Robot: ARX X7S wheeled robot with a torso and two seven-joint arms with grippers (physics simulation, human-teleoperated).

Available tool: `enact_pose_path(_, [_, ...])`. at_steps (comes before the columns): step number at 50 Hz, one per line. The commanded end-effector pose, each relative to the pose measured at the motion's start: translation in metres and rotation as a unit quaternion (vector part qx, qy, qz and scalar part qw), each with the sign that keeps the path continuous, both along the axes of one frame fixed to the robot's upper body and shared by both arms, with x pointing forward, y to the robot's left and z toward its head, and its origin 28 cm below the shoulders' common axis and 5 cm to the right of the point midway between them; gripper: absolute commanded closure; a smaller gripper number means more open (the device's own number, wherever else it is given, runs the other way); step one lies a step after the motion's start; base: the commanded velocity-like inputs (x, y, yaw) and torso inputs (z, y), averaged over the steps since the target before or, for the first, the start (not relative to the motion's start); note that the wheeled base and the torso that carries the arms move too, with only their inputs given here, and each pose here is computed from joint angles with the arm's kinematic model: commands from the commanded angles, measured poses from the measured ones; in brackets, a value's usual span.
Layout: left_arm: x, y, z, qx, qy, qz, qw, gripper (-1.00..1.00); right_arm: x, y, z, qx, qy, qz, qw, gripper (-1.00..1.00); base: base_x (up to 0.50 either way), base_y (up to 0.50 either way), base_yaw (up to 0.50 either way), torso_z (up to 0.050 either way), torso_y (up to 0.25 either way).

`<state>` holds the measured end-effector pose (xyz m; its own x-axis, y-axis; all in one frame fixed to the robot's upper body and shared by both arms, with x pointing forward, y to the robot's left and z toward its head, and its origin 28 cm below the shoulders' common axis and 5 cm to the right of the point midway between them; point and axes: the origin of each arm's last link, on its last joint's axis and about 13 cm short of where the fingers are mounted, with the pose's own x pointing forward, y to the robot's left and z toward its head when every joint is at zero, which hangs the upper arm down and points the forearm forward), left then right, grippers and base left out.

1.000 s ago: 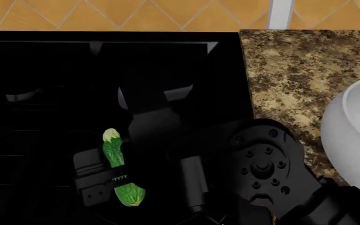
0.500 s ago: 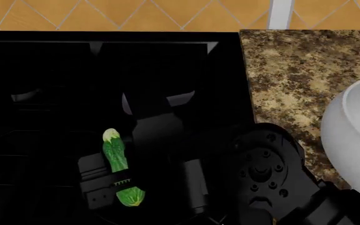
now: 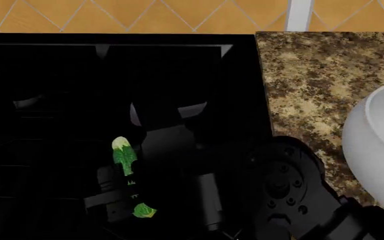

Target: Pick the zucchini from the pan and place it in the bowl.

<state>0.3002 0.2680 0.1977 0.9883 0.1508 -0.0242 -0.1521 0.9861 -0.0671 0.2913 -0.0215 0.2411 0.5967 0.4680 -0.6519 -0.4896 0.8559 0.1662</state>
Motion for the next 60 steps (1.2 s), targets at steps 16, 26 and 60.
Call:
enact_pose_path(16, [0.0,0.001,-0.005,-0.005,0.005,0.002,1.0,-1.0,-0.001,-0.001,-0.003,-0.028,-0.021,-0.009,0.999,1.0,0.0,0.0,0.0,0.0,0.0])
enact_pose_path(26, [0.001,-0.001,-0.004,-0.003,0.004,-0.002,1.0,-1.0,-0.007,-0.005,0.02,-0.021,-0.059,-0.016,0.998,1.0,0.0,0.0,0.0,0.0,0.0])
enact_pose_path(60, [-0.004,-0.006,-0.001,-0.002,-0.001,-0.012,1.0,-1.0,-0.063,-0.058,0.12,0.023,-0.249,-0.135,0.959,1.0,0.0,0.0,0.0,0.0,0.0])
